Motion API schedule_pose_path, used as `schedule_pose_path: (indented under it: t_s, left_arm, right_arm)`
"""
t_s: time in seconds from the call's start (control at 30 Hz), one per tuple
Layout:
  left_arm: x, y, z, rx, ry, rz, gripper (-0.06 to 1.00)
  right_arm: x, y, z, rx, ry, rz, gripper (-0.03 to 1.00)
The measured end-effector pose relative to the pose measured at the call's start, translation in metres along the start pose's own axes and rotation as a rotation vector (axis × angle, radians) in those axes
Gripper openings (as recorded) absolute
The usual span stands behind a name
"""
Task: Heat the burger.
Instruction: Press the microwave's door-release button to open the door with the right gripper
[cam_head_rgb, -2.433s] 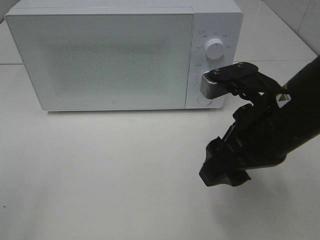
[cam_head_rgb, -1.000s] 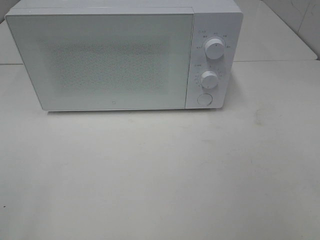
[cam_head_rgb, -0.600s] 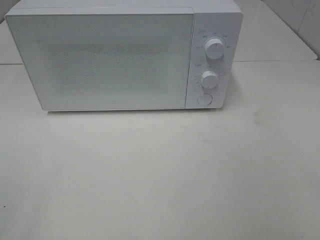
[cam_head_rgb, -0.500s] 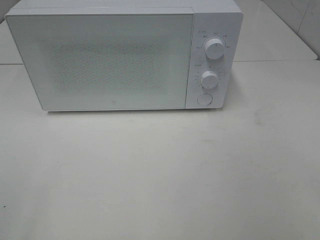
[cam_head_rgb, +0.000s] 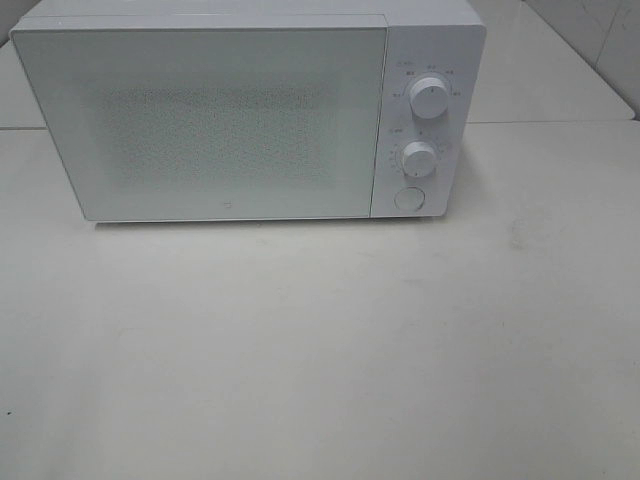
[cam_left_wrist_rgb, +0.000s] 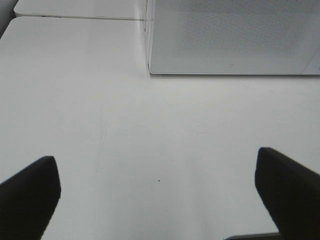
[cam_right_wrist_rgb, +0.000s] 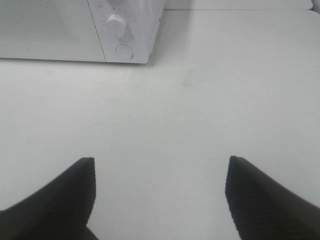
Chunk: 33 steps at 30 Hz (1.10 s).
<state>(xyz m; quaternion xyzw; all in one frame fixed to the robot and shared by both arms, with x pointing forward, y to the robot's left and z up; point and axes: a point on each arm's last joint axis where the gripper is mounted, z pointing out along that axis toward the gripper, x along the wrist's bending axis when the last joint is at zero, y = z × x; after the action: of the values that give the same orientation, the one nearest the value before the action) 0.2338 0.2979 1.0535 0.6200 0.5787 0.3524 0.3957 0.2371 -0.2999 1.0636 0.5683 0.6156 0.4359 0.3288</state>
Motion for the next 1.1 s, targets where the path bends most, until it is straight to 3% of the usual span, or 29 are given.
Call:
schedule_pose_path:
  t_s: [0.67,1.1]
  left_arm:
    - [0.0,0.0,0.0,0.0,0.0,0.0,0.98]
    - [0.0,0.0,0.0,0.0,0.0,0.0,0.98]
  right_arm:
    - [0.006,0.048,0.065,-0.016,0.005,-0.003,0.72]
    - [0.01,0.073,0.119,-0.097,0.017,-0.005,0.72]
